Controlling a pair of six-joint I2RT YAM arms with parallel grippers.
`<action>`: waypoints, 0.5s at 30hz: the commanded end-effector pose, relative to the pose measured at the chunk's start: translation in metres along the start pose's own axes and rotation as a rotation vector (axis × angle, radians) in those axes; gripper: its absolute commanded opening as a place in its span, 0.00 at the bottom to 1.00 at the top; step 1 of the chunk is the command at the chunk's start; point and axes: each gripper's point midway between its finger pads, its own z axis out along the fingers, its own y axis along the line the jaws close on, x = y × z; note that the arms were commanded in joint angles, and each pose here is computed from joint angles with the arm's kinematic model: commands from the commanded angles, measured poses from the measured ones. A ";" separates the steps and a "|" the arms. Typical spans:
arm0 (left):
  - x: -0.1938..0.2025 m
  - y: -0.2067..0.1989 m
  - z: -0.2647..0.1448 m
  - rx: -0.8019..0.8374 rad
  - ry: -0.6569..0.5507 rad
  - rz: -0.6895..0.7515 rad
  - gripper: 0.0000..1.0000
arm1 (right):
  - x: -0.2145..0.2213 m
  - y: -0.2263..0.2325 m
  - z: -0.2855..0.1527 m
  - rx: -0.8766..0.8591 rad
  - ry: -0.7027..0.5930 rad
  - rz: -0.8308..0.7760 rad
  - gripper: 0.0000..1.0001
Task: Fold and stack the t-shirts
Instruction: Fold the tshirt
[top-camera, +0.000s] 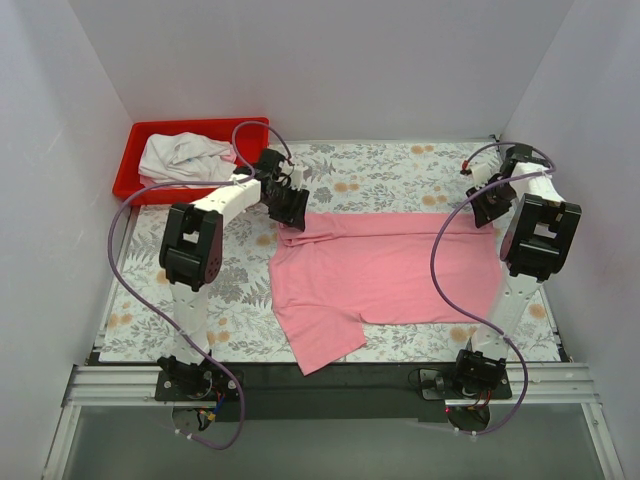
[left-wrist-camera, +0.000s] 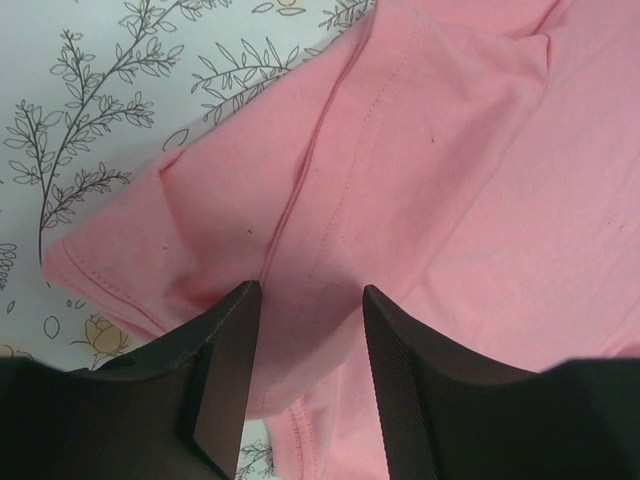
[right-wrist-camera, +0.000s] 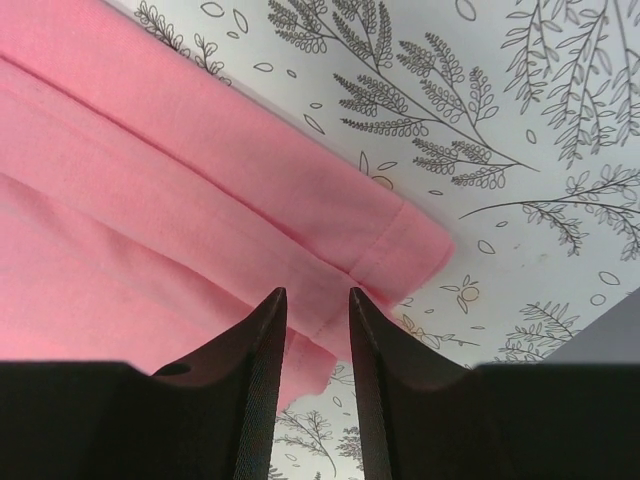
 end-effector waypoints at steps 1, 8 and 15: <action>-0.018 -0.005 -0.006 -0.007 -0.029 0.041 0.42 | -0.015 -0.007 -0.020 0.028 -0.045 -0.008 0.39; -0.014 -0.037 -0.013 0.144 -0.001 0.048 0.30 | -0.020 -0.009 -0.029 0.042 -0.061 -0.013 0.39; -0.010 -0.053 -0.022 0.177 -0.008 0.075 0.11 | -0.037 0.001 -0.045 0.000 -0.121 -0.010 0.40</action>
